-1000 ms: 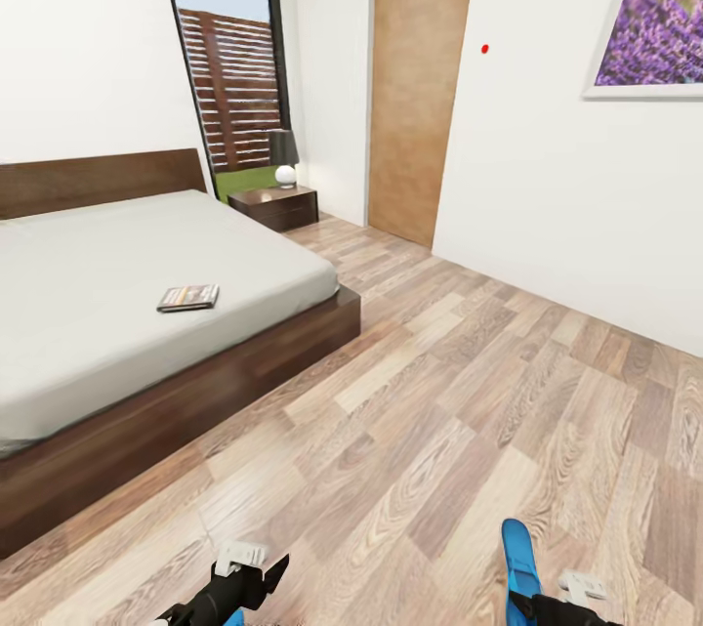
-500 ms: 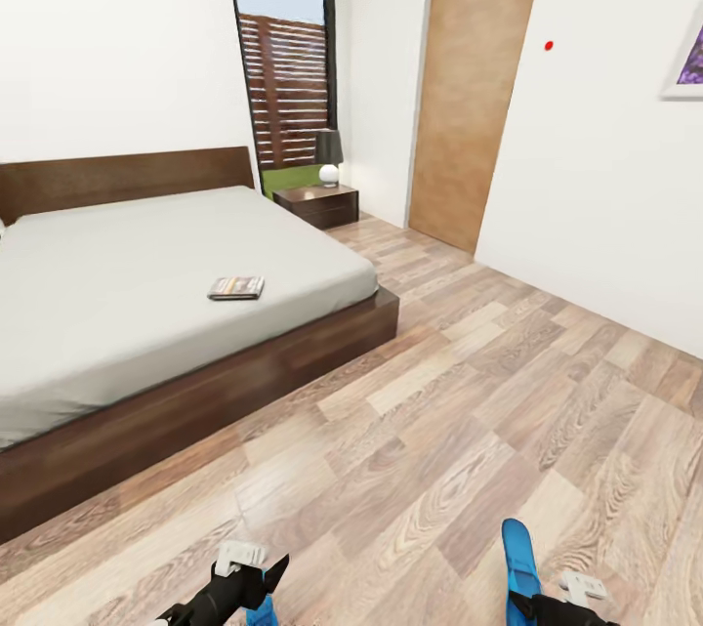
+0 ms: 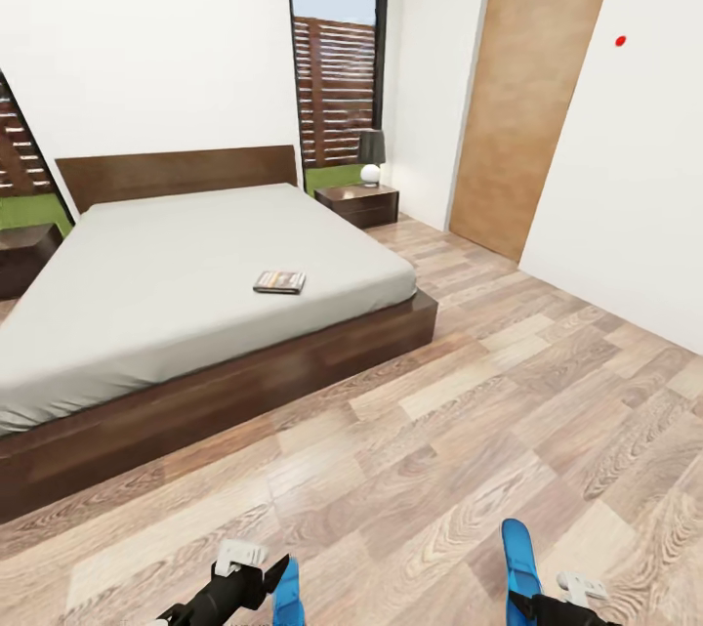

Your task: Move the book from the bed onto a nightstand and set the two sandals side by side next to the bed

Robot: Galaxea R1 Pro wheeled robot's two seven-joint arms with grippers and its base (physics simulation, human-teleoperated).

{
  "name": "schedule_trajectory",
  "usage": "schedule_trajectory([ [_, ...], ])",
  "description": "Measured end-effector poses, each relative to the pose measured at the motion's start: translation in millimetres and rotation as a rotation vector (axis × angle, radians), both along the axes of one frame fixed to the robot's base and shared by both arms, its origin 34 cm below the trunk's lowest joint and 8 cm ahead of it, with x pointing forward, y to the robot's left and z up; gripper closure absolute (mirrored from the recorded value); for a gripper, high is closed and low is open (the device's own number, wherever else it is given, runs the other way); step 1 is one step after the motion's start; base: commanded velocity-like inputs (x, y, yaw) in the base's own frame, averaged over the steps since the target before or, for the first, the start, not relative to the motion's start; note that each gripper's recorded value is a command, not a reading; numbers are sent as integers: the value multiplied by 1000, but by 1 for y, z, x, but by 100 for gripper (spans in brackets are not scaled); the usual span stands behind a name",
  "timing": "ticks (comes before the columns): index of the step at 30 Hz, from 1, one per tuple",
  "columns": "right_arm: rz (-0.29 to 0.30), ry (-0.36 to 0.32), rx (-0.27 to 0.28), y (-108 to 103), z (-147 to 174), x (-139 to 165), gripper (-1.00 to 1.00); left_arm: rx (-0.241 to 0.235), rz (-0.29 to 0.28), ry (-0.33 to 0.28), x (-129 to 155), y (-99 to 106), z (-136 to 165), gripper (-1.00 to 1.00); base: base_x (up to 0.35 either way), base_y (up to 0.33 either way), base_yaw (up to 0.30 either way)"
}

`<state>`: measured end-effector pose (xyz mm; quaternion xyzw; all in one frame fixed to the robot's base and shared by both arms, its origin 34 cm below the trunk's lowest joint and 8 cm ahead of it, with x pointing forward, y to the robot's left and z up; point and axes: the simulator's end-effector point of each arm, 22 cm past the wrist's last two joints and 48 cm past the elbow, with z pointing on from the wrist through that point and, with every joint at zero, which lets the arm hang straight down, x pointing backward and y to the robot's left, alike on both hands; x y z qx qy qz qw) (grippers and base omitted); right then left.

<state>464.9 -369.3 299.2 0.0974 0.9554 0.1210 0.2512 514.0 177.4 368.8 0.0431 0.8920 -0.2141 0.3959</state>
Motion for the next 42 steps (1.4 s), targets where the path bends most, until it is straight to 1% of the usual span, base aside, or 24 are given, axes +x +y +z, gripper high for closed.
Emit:
schedule_trajectory([
  [6, -1, 0, 0, 0, 0, 0, 100, 0, 0, 1, 0, 0, 0, -100, 0, 0, 166],
  [11, -1, -1, 0, 0, 0, 0, 100, 1, 0, 0, 0, 0, 0, -100, 0, -27, 16],
  [19, 0, 0, 0, 0, 0, 0, 100, 1, 0, 1, 0, 0, 0, -100, 33, -164, 1],
  [30, -1, 0, 0, 0, 0, 0, 100, 1, 1, 0, 0, 0, 0, -100, 75, -9, 5],
  [42, 0, 0, 0, 0, 0, 0, 100, 1, 1, 1, 0, 0, 0, -100, 6, 0, 262],
])
